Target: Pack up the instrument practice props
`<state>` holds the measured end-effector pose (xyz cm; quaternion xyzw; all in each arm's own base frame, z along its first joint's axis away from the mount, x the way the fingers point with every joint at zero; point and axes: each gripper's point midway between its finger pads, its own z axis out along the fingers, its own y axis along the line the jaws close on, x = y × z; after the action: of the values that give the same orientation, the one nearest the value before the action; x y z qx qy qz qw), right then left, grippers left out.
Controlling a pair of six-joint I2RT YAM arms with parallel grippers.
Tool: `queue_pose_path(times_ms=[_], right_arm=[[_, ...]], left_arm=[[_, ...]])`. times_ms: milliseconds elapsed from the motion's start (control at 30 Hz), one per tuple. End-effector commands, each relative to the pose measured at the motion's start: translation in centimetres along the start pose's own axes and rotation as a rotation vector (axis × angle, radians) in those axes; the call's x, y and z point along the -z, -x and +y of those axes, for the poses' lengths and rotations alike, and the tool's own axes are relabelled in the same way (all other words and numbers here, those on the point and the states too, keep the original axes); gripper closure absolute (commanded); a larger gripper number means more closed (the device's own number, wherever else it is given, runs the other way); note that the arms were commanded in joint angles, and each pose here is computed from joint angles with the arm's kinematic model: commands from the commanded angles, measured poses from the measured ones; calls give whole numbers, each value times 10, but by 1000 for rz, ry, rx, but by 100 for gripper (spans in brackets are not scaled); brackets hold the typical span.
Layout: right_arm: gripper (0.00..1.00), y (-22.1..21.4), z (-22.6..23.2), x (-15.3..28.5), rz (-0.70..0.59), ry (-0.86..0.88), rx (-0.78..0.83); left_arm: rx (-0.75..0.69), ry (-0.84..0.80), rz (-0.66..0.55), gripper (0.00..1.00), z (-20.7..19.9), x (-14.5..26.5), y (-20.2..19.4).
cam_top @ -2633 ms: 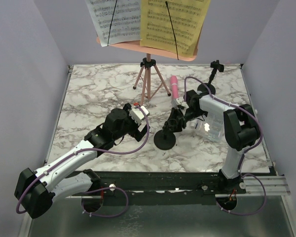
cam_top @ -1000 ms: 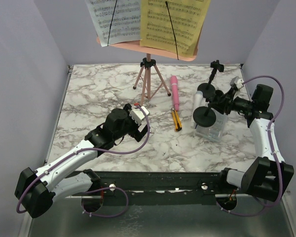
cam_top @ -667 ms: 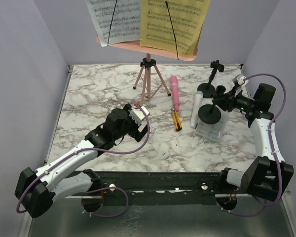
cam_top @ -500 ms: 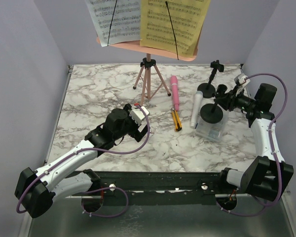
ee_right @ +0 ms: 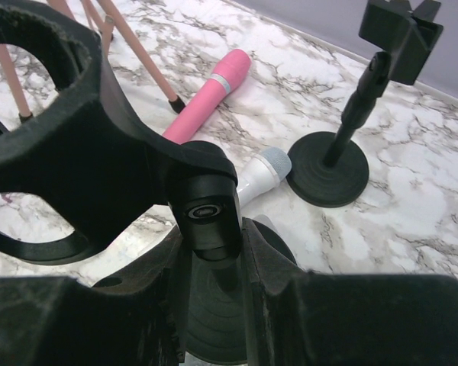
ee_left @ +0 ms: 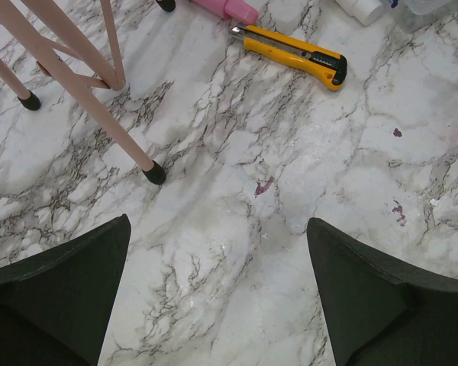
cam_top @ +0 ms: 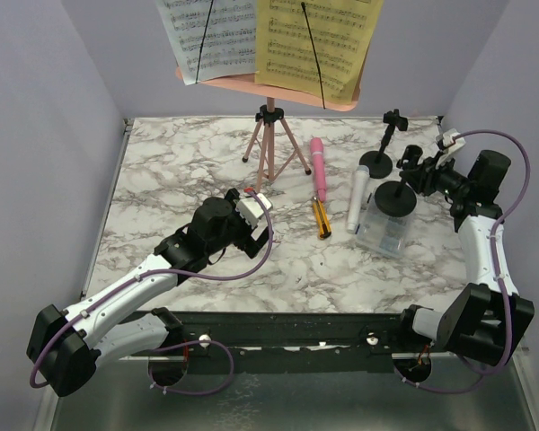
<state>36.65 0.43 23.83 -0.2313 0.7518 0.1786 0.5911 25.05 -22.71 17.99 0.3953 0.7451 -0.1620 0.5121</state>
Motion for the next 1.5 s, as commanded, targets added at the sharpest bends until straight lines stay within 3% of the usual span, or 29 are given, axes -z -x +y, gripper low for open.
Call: queue_pose_path(times_ms=[0,600,867,1467], right_arm=[[100,25,-21,3,-76,-91,39],[100,25,-70,8,-127,-339,-69],[100,16,-105,19,-181,-556,-156],[100,25,-149,-14,-206,-536,-122]], left_arm=[[0,7,-6,1,1,4,0],[1,0,-21,1,0,6,5],[-2,9,-13,1,2,6,2],[-2,3,-3,1,1,4,-1]])
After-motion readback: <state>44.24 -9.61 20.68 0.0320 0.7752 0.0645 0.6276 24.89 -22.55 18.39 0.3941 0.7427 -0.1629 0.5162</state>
